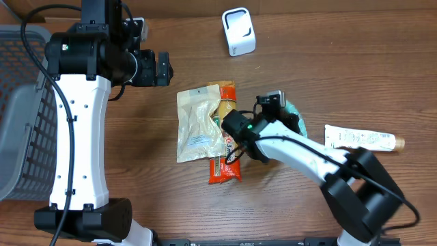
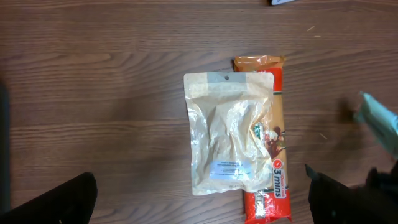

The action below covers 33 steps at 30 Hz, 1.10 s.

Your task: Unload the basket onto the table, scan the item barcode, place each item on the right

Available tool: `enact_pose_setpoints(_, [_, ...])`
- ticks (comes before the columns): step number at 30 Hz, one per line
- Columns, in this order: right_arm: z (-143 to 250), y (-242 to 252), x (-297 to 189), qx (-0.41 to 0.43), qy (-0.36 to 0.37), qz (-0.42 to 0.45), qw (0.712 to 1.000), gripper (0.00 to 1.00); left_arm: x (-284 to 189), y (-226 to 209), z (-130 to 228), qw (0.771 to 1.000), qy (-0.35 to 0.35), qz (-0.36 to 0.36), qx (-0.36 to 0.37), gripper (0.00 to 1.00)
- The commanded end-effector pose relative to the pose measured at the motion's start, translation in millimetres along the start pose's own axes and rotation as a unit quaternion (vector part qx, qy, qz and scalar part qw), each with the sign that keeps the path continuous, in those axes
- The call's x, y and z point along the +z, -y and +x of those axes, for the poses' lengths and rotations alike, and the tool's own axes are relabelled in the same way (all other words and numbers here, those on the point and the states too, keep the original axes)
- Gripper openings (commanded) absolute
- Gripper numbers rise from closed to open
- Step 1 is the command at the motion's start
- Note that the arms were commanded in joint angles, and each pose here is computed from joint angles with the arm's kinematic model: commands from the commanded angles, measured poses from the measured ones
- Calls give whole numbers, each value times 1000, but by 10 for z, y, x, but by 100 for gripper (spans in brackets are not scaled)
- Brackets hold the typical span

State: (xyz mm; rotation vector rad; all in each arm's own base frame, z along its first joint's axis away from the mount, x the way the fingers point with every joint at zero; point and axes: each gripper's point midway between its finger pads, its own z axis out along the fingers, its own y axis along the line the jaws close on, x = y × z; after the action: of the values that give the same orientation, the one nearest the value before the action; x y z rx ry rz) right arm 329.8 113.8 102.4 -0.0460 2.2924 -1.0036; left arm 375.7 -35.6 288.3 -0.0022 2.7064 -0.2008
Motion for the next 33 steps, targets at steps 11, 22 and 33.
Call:
enact_pose_setpoints(11, [262,-549,-226,-78,-42,-103,991,22,6,2,-7,1000,0,-1,12,100])
enact_pose_setpoints(22, [368,-822,-502,-62,-124,-243,960,30,6,2,-7,1000,0,-1,12,99])
enact_pose_setpoints(33, [-280,-883,-542,134,-216,-476,842,66,6,2,-8,1000,0,-1,12,99])
